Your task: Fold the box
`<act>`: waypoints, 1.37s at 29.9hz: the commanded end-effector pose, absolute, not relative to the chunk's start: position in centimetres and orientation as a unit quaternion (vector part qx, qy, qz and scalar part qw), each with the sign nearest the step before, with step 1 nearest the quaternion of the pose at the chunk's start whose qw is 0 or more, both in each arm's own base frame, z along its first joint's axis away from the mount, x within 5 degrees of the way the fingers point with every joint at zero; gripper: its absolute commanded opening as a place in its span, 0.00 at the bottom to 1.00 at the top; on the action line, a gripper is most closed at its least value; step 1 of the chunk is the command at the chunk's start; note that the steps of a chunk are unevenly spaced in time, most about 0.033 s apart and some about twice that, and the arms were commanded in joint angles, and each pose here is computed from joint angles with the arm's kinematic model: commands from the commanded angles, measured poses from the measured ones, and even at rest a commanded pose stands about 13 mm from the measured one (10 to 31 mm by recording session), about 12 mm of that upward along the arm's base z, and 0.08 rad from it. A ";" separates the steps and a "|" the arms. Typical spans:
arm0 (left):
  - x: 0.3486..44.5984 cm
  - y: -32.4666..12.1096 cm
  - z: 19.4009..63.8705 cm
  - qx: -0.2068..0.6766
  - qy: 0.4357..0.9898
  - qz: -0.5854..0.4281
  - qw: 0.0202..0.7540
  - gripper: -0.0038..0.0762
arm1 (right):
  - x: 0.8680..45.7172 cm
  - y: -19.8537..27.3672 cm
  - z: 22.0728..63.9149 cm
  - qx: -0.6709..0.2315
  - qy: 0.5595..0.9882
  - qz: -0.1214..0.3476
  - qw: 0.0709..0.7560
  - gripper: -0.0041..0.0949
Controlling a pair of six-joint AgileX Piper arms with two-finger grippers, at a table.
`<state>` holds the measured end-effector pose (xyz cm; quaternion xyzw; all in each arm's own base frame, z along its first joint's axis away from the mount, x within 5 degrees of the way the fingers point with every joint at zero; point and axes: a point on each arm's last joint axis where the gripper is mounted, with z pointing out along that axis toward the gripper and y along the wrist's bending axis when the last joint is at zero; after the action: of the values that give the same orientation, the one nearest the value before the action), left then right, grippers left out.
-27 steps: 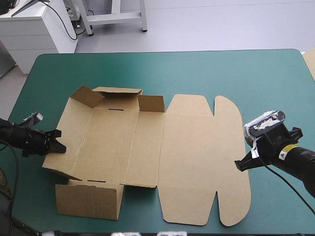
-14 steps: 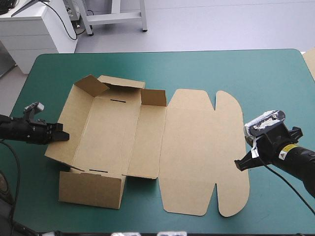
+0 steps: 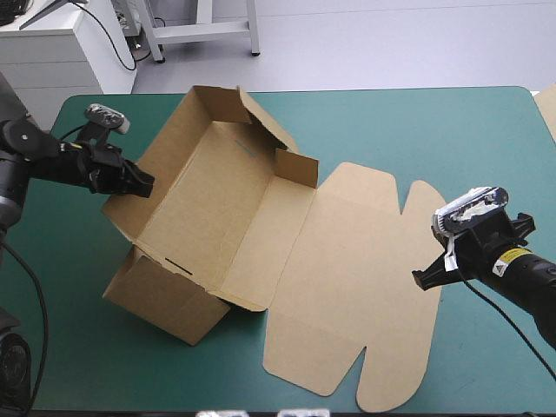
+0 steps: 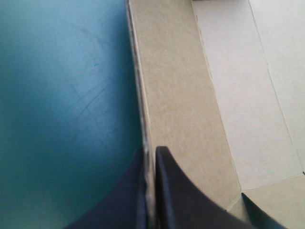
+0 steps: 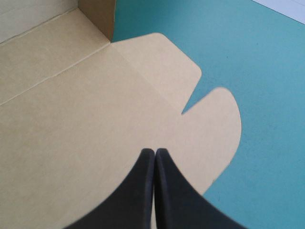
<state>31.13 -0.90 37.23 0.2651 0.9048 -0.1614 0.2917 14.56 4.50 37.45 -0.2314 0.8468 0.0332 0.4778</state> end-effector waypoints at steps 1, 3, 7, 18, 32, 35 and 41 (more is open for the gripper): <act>29.9 -4.7 41.7 0.350 0.858 -0.135 0.350 0.04 | 14.8 4.4 39.0 -0.224 0.818 0.024 0.529 0.02; 29.9 -6.5 42.7 0.379 0.840 -0.113 0.370 0.04 | 14.9 4.3 39.1 -0.225 0.816 0.018 0.532 0.02; 30.0 -9.1 43.9 0.406 0.822 -0.098 0.387 0.05 | 14.9 4.3 39.1 -0.225 0.813 0.015 0.537 0.02; 29.4 -15.3 44.6 0.526 0.734 -0.001 0.429 0.06 | 14.9 4.2 40.9 -0.218 0.792 0.014 0.569 0.02; 26.6 -20.9 45.4 0.691 0.540 0.112 0.467 0.04 | 13.4 2.4 46.0 -0.163 0.780 -0.041 0.603 0.02; 26.0 -21.7 45.3 0.705 0.522 0.130 0.462 0.04 | 13.2 2.0 46.7 -0.145 0.774 -0.052 0.614 0.02; 24.3 -22.7 45.9 0.726 0.481 0.156 0.466 0.04 | 13.0 1.6 46.8 -0.126 0.783 -0.060 0.606 0.02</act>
<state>26.28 -23.25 42.55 0.7407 0.5197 0.1330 0.4044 13.34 1.94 45.35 -0.1353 0.8065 -0.0520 0.5732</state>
